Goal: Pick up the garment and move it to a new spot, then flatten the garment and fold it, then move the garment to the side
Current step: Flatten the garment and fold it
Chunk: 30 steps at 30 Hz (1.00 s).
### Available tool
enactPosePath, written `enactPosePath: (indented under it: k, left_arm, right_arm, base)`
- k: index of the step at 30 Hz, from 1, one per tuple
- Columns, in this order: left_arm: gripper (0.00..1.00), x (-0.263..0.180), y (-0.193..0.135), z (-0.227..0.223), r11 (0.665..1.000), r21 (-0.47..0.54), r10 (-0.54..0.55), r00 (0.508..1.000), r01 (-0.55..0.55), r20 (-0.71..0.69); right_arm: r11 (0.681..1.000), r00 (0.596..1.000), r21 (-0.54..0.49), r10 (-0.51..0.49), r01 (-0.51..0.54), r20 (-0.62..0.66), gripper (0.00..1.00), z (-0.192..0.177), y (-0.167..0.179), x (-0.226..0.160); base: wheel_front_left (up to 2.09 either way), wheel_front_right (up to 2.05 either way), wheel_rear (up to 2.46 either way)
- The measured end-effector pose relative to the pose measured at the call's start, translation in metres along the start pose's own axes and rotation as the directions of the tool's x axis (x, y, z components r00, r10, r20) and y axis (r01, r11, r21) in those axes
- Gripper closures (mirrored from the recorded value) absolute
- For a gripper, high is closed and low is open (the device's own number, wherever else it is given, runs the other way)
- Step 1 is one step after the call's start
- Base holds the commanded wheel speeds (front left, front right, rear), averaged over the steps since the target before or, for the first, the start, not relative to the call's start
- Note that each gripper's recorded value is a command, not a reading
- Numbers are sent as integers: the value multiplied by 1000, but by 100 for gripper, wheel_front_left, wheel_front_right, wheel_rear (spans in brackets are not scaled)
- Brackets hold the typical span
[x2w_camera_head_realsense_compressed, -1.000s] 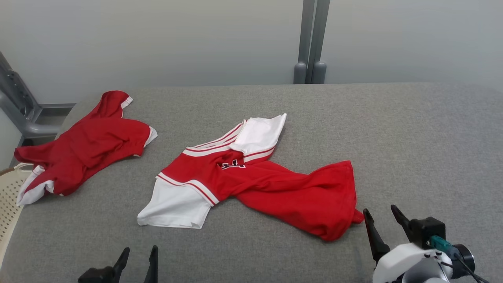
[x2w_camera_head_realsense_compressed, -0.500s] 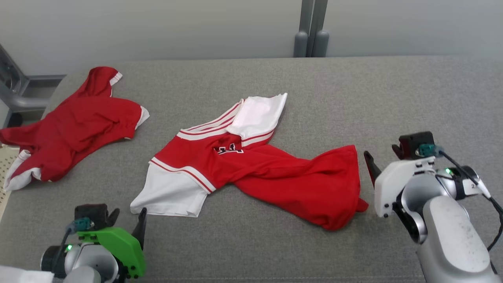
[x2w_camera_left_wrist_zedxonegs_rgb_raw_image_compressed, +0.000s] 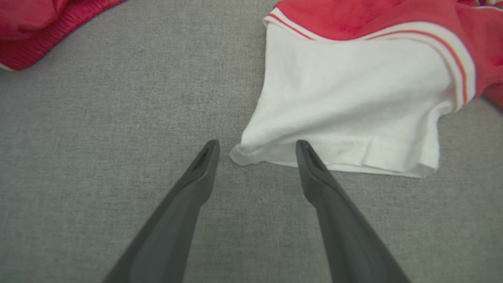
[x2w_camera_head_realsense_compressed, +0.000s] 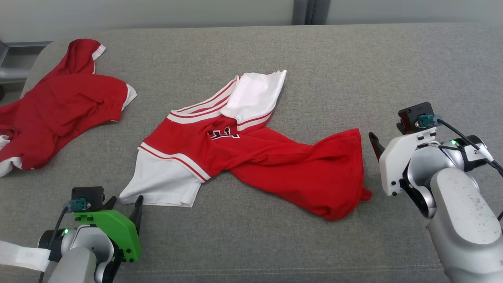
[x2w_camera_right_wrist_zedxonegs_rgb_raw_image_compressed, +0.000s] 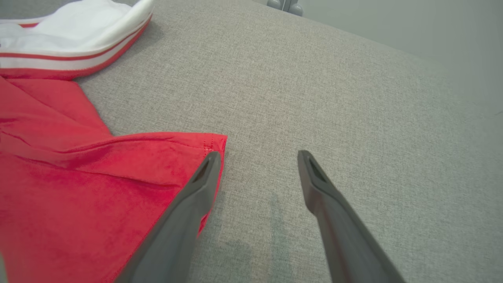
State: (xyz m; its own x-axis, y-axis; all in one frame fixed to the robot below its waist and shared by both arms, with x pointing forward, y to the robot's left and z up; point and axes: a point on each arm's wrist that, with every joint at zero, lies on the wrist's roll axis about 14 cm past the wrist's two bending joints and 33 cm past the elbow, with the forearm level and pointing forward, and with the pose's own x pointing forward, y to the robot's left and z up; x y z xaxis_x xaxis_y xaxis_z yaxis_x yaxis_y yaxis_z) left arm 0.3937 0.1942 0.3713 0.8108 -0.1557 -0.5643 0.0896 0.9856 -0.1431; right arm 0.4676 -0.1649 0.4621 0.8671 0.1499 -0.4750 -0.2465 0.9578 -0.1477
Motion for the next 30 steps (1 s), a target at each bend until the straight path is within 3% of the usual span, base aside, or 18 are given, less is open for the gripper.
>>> enactPosePath:
  k: [1,5,7,10,22,25,26,27,30]
  left_arm:
    - [5,0,0,0,1000,2,0,1000,0,1]
    - [43,0,1,-2,1000,2,-4,1000,4,0]
    - [56,0,0,-2,1000,5,-8,1000,8,-3]
    - [97,1,0,-1,1000,8,-12,1000,12,-2]
    - [100,12,1,1,1000,11,-22,1000,22,-7]
    - [100,14,2,2,1000,7,-20,1000,20,-7]
    - [100,15,2,2,1000,6,-20,1000,20,-8]
    - [100,15,2,2,1000,6,-20,1000,20,-8]
    - [100,16,3,1,1000,5,-18,1000,18,-12]
  right_arm:
    - [1000,1000,1,3,-3,-8,0,-2,0,1]
    - [1000,999,9,21,-21,-35,0,-9,3,4]
    - [1000,999,14,27,-26,-42,0,-11,4,7]
    - [999,997,25,45,-43,-58,0,-14,7,12]
    - [991,984,75,123,-114,-132,0,-26,28,42]
    - [987,977,97,142,-128,-157,15,-32,33,47]
    - [986,974,99,149,-134,-169,44,-35,36,49]
    - [986,974,99,149,-134,-169,52,-35,36,49]
    - [982,966,116,170,-149,-193,53,-41,42,52]
  base:
    - [0,0,0]
    - [0,0,0]
    - [0,0,0]
    - [0,0,0]
    - [0,0,0]
    - [0,0,0]
    - [0,0,0]
    - [0,0,0]
    - [0,0,0]
